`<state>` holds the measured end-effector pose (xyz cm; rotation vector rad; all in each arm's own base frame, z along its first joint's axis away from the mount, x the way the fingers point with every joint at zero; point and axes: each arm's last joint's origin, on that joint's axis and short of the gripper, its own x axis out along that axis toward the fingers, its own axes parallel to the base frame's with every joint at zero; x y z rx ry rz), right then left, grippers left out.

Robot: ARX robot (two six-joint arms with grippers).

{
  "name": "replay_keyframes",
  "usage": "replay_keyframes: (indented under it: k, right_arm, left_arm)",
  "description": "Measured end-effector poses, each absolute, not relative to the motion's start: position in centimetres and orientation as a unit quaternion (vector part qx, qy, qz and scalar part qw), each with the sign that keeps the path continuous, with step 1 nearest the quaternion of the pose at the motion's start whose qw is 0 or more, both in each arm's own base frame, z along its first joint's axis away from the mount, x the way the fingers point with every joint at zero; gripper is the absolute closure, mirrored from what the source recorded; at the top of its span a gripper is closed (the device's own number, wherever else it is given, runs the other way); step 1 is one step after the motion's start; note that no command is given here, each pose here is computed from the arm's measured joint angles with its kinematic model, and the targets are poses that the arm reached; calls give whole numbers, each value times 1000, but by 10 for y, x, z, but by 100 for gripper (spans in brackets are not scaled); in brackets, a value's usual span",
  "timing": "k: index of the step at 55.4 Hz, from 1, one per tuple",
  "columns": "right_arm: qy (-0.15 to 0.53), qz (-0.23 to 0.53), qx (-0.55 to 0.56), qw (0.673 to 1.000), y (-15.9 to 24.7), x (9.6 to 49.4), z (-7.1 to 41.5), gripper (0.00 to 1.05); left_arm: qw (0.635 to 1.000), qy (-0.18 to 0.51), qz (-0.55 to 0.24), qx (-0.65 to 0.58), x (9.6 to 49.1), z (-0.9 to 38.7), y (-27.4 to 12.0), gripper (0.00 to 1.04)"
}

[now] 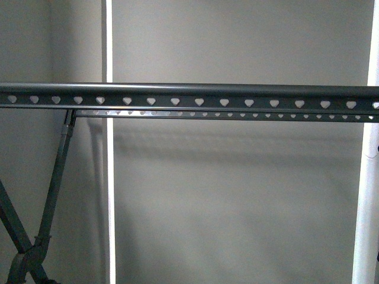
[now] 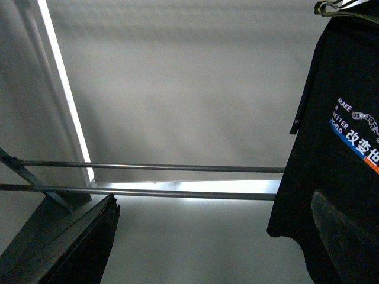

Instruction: Hang clothes on hanger

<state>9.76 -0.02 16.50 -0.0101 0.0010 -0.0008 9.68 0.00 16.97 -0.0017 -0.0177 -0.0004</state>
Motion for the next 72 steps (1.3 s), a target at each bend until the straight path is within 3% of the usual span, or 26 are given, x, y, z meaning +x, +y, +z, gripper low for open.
replay_keyframes:
  k: [22, 31, 42, 52, 72]
  right_arm:
    - [0, 0, -5, 1000, 0, 98, 165, 7]
    - [0, 2, -5, 1000, 0, 98, 165, 7]
    - [0, 0, -5, 1000, 0, 98, 165, 7]
    - [0, 1, -5, 1000, 0, 98, 165, 7]
    - [0, 0, -5, 1000, 0, 98, 165, 7]
  left_arm:
    - [1000, -9, 0, -1, 97, 170, 0, 7]
    - [987, 106, -121, -13, 105, 172, 2, 7]
    - [980, 146, -54, -125, 139, 216, 10, 7]
    - [936, 185, -47, -297, 194, 253, 7, 7]
    - [888, 204, 32, -412, 251, 266, 28, 7]
